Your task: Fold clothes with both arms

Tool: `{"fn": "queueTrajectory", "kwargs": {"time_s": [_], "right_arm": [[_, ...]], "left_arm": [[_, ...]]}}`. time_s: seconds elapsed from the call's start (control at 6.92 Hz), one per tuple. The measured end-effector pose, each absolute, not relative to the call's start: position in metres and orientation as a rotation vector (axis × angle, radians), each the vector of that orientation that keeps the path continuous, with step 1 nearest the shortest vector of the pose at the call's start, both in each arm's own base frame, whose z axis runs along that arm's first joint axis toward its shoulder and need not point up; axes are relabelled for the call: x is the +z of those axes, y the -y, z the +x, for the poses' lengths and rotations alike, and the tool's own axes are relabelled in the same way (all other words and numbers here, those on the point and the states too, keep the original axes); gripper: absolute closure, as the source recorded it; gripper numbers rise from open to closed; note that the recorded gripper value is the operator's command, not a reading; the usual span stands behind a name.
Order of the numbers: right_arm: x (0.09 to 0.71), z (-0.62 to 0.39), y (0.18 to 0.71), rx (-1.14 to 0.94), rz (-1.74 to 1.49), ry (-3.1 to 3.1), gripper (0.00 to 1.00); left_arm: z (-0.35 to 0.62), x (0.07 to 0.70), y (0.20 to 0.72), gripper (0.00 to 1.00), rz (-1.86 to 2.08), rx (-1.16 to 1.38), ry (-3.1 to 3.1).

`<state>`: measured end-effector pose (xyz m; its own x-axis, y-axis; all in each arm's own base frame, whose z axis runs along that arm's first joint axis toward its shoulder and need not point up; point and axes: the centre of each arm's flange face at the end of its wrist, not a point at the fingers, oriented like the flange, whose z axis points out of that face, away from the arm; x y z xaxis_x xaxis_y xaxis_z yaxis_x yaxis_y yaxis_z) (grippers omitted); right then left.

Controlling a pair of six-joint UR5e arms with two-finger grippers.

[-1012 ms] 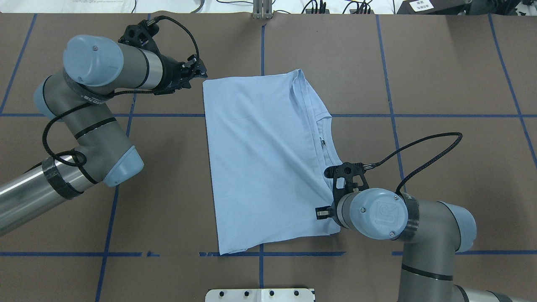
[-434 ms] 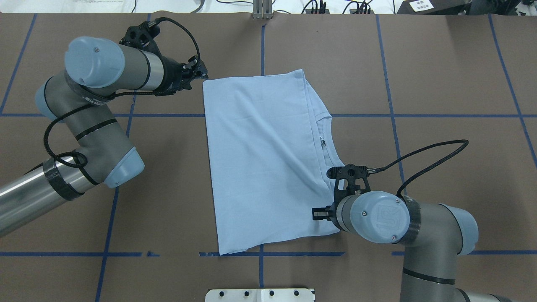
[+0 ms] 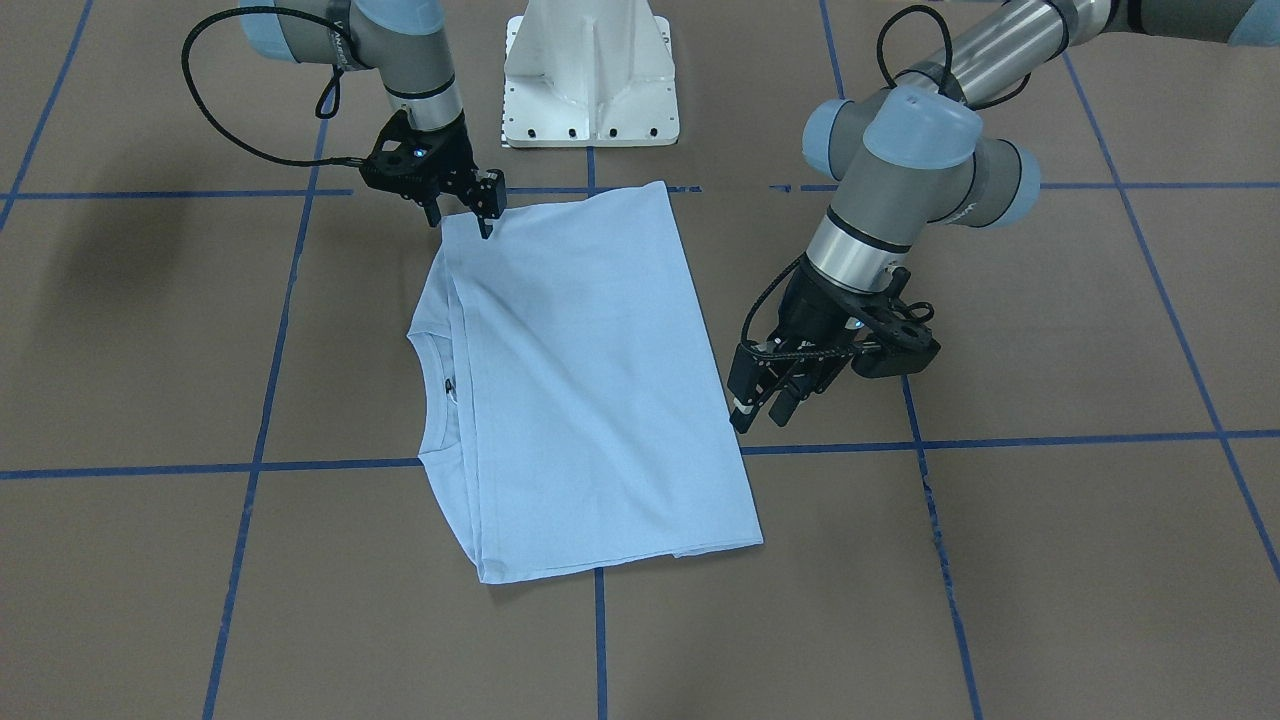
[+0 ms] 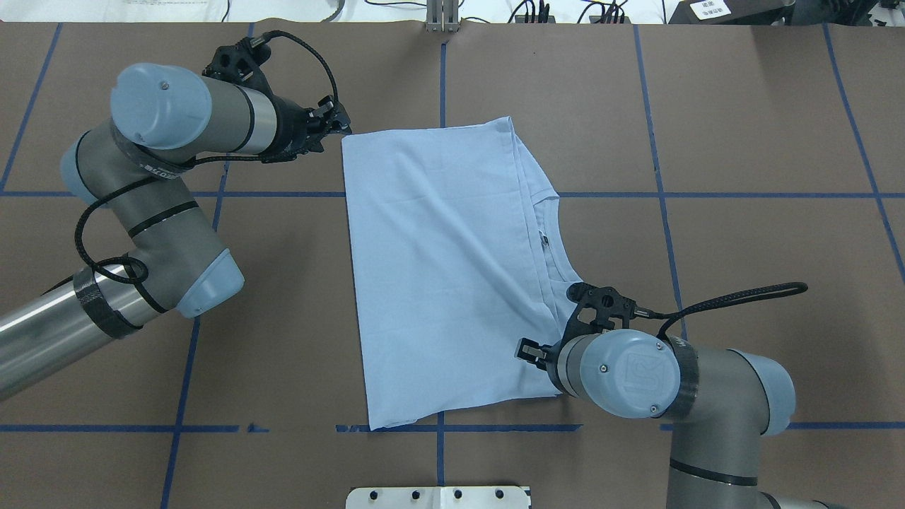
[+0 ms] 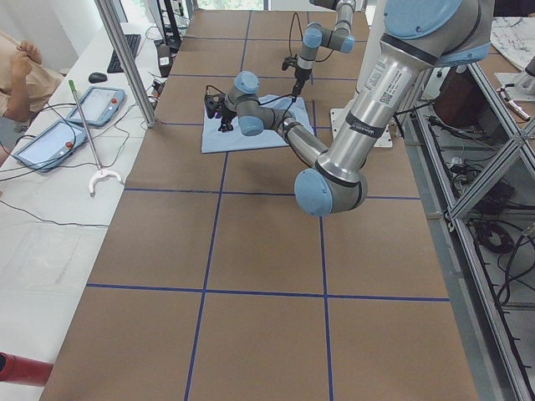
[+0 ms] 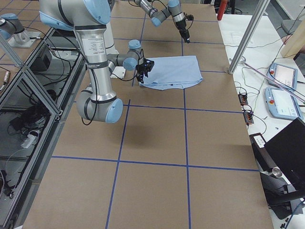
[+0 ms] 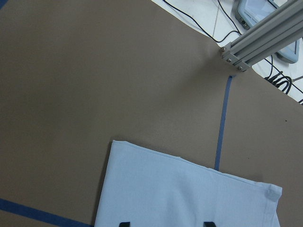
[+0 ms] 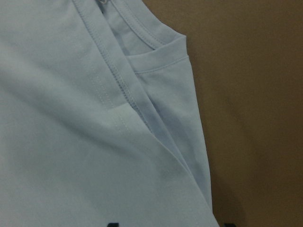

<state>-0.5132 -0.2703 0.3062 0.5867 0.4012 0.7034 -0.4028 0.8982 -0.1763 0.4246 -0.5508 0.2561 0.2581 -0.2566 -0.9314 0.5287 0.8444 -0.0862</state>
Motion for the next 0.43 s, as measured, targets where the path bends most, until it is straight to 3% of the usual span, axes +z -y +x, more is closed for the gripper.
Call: {"fn": "queueTrajectory", "kwargs": {"time_s": [0.43], "right_arm": [[0.3095, -0.5244, 0.2722, 0.599, -0.053, 0.810, 0.17]], "left_arm": [[0.4291, 0.2566, 0.5475, 0.39, 0.266, -0.539, -1.195]]}}
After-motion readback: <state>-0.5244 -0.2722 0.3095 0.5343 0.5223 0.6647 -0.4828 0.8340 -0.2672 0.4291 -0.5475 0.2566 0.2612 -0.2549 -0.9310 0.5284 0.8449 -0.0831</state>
